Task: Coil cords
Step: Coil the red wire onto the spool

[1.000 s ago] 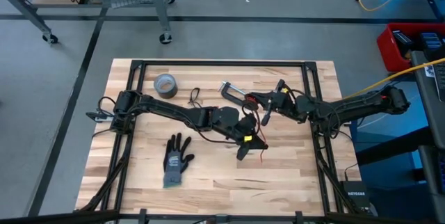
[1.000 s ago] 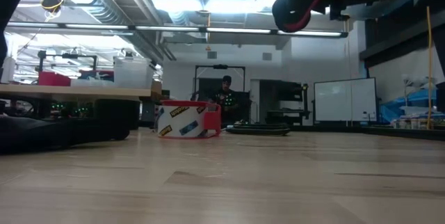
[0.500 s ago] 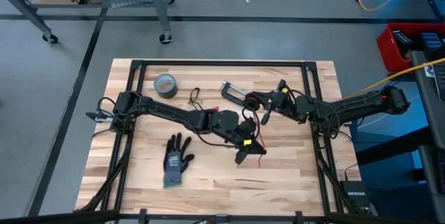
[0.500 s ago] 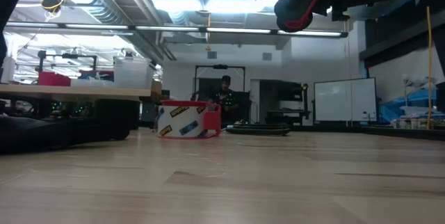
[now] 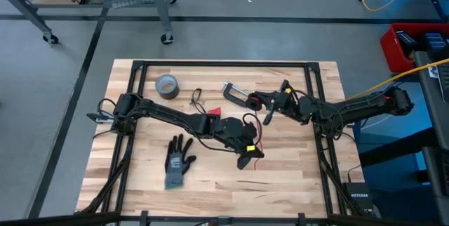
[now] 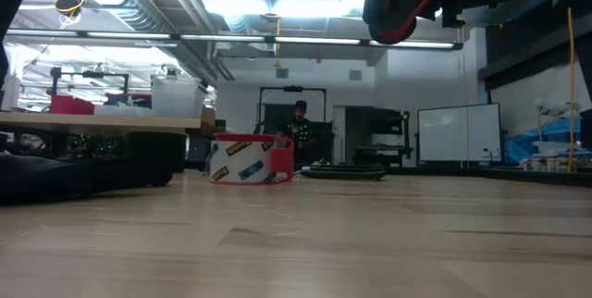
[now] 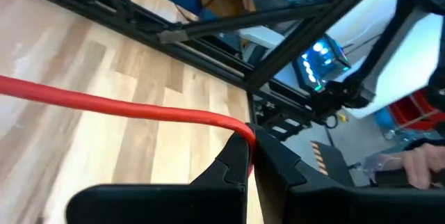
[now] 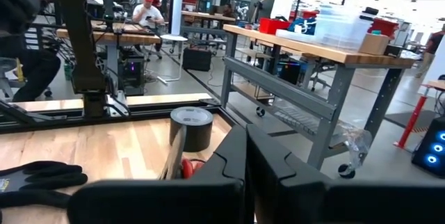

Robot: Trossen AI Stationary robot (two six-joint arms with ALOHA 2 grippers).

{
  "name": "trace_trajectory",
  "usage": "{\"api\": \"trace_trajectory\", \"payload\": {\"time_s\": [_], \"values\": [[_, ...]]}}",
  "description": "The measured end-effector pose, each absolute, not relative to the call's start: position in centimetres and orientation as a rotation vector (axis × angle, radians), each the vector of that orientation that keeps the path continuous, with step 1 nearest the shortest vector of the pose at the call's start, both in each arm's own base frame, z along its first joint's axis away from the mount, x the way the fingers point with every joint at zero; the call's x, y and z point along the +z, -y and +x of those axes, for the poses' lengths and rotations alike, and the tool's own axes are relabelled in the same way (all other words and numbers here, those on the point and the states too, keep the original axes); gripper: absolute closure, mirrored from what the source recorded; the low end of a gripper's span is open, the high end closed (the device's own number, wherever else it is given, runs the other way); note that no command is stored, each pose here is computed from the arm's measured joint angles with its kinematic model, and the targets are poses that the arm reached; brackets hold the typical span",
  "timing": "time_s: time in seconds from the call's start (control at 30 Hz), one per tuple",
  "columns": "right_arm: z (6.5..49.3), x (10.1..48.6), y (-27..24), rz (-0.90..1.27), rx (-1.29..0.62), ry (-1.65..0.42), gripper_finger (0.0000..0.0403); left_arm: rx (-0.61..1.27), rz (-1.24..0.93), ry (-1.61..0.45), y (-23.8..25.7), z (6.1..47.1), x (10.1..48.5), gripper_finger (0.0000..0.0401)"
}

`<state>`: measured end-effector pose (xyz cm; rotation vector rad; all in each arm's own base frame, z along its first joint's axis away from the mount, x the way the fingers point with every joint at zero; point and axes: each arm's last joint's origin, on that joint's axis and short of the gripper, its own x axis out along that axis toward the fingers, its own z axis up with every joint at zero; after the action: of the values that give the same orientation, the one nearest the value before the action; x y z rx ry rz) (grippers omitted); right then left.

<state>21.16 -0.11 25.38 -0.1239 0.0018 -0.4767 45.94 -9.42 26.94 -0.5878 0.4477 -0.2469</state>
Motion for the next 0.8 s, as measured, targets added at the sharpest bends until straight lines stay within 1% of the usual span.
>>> {"api": "trace_trajectory", "payload": {"time_s": [0.2,0.4,0.5,0.67,0.8], "values": [[21.2,25.4,0.1,-0.125,-0.477,-0.005,0.0398,-0.223,-0.603,-0.450,9.2,46.0,26.9,0.0400],[21.2,24.9,0.1,-0.142,-0.474,-0.054,0.0398,-0.154,-0.671,-0.575,8.9,45.4,26.0,0.0400],[21.2,24.6,0.1,-0.150,-0.471,-0.081,0.0398,-0.138,-0.679,-0.604,8.8,45.1,26.2,0.0400],[21.2,24.3,0.1,-0.158,-0.453,-0.109,0.0398,-0.107,-0.675,-0.572,8.2,45.0,26.7,0.0400],[21.2,24.3,-0.1,-0.132,-0.380,-0.103,0.0398,-0.080,-0.650,-0.535,7.4,44.8,27.6,0.0400]]}}
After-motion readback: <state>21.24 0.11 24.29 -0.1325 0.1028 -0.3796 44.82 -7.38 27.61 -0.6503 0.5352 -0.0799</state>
